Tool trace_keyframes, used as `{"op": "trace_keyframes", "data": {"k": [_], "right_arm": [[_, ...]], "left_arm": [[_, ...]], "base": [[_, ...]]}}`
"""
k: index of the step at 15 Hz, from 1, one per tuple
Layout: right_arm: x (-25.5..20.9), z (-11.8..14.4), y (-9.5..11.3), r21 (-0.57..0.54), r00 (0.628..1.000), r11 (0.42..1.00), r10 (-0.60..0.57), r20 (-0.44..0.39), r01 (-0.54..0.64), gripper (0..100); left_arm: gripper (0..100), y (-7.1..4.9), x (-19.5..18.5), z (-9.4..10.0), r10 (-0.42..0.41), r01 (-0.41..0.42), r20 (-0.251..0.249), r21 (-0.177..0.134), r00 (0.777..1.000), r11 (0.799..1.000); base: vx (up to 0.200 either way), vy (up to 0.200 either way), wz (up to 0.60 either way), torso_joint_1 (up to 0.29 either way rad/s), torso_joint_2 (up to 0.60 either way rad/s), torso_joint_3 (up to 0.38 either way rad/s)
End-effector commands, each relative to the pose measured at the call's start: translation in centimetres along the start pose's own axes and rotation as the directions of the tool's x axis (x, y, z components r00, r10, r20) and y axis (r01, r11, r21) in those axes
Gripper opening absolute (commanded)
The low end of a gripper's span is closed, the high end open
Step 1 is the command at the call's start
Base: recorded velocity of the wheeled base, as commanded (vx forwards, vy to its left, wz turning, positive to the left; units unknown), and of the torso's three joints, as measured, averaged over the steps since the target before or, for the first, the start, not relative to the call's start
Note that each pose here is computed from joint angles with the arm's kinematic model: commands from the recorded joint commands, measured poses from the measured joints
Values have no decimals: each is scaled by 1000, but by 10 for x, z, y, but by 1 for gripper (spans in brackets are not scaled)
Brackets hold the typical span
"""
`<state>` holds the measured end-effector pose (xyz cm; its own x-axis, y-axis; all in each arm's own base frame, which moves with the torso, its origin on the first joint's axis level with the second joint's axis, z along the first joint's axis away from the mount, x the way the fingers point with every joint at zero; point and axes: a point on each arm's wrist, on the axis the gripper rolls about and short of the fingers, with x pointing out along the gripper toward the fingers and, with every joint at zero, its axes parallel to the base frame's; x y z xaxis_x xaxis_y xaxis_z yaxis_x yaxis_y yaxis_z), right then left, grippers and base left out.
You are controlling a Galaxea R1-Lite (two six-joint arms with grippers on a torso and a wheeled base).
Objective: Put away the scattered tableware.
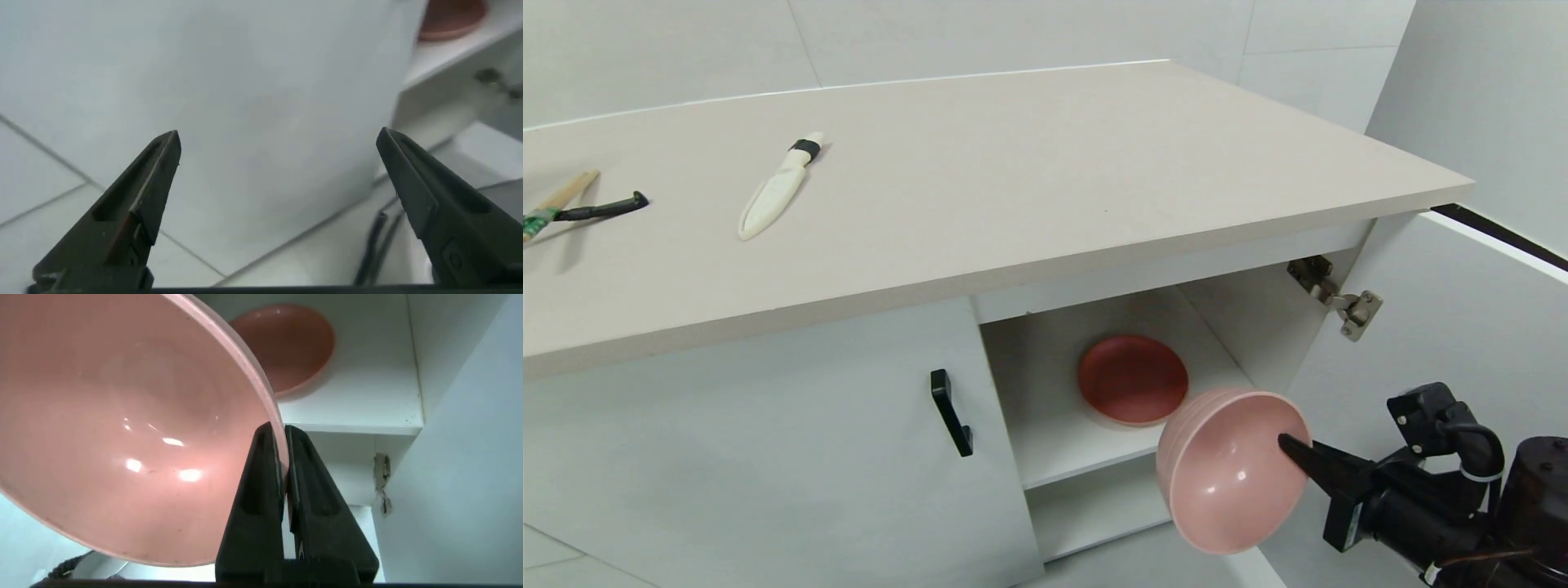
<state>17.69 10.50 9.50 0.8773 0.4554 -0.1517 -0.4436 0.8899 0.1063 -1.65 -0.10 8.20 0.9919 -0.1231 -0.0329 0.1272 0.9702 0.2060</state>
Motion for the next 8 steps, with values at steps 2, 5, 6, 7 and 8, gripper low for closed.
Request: {"op": "trace_keyframes", "data": {"k": [2, 5, 6, 7, 8], "right_arm": [[44, -6, 2, -6, 1000, 1000, 0, -5, 0, 0], [70, -7, 3, -1, 1000, 1000, -2, 19, 2, 0], [74, -5, 3, 2, 999, 1000, 1, 33, -1, 0], [79, 0, 4, 1, 998, 1000, 9, 60, -9, 0], [82, 3, 4, 1, 997, 1000, 11, 78, -11, 0]], "left_arm": [[100, -1, -6, -2, 82, -80, 65, -22, 995, 997], [100, -1, -6, -2, 75, -73, 65, -41, 995, 997], [100, -1, -6, -2, 75, -73, 65, -43, 995, 996], [100, -1, -6, -2, 75, -73, 65, -43, 995, 996], [100, -1, -6, -2, 80, -77, 64, -41, 995, 996]], "base": [[0, 0, 0, 0, 0, 0], [0, 0, 0, 0, 0, 0], [0, 0, 0, 0, 0, 0], [0, 0, 0, 0, 0, 0], [0, 0, 0, 0, 0, 0]]}}
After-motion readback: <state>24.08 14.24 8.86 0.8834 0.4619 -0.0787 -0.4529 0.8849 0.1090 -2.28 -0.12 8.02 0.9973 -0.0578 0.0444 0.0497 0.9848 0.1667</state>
